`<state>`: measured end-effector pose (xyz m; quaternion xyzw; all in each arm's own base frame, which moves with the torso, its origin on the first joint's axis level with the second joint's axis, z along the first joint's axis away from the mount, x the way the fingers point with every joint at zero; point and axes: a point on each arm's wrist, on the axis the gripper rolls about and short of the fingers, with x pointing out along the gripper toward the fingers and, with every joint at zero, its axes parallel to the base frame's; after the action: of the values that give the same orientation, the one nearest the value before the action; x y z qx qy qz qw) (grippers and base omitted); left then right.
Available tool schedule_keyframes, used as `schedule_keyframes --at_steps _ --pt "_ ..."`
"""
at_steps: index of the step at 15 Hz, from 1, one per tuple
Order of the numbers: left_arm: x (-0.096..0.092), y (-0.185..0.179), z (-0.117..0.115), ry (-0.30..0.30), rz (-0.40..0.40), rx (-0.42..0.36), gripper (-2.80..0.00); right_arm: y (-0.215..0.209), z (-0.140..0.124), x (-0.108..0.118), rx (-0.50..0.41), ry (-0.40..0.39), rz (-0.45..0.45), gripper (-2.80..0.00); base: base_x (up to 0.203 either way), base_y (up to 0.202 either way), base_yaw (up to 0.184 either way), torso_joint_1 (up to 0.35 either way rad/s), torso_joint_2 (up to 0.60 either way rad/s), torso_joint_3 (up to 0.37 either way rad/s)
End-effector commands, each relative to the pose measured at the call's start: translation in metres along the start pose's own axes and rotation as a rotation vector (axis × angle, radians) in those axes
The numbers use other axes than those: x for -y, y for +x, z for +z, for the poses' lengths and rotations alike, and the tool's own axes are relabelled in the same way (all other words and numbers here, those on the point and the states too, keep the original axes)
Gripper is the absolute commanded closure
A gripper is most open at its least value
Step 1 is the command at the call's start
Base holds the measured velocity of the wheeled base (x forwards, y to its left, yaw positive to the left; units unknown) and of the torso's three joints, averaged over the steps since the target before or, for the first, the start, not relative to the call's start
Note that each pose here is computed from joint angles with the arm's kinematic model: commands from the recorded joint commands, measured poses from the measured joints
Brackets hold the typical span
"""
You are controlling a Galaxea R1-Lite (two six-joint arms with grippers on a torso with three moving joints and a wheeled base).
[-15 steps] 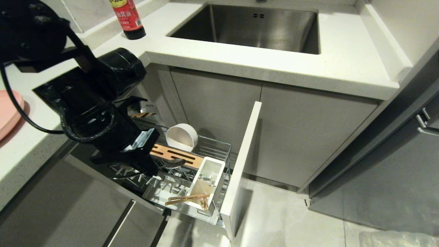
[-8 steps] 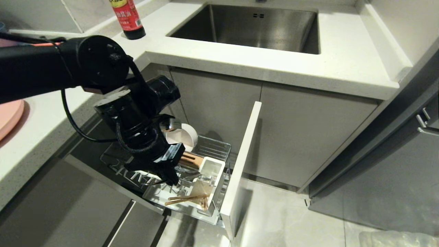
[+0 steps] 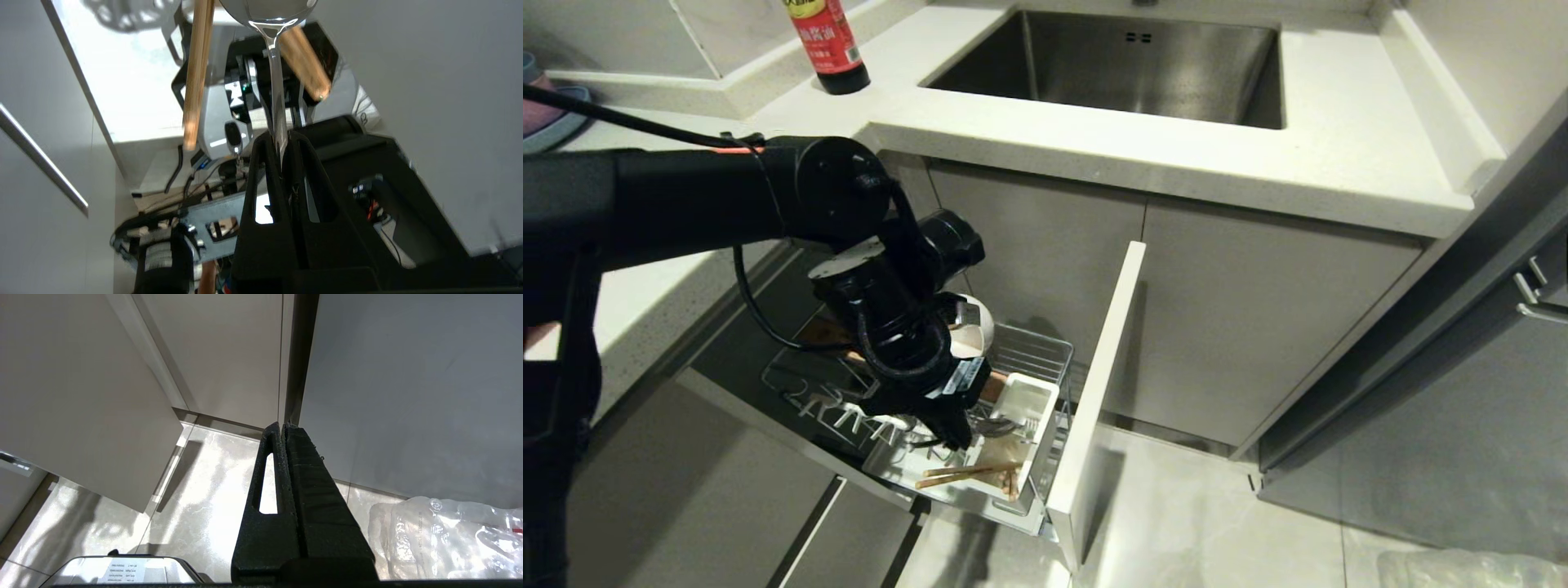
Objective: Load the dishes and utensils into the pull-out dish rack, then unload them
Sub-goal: Pick up the spoon and place it in the cupboard
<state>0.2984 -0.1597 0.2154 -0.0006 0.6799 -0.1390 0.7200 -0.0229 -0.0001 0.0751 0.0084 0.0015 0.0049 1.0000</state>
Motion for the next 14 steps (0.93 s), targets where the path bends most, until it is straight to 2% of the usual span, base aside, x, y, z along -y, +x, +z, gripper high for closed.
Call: schedule_keyframes --at_steps 1,14 --pt "0.000 0.011 0.006 -0.006 0.005 -0.020 0.00 0.000 0.000 0.000 -0.002 0.000 0.000 0.00 0.000 0.000 0.000 0.000 0.00 0.000" --pt "-0.003 0.048 0.036 -0.007 -0.003 0.009 0.00 0.000 0.000 0.000 -0.001 0.000 -0.001 0.00 0.000 0.000 0.000 0.000 0.00 0.000"
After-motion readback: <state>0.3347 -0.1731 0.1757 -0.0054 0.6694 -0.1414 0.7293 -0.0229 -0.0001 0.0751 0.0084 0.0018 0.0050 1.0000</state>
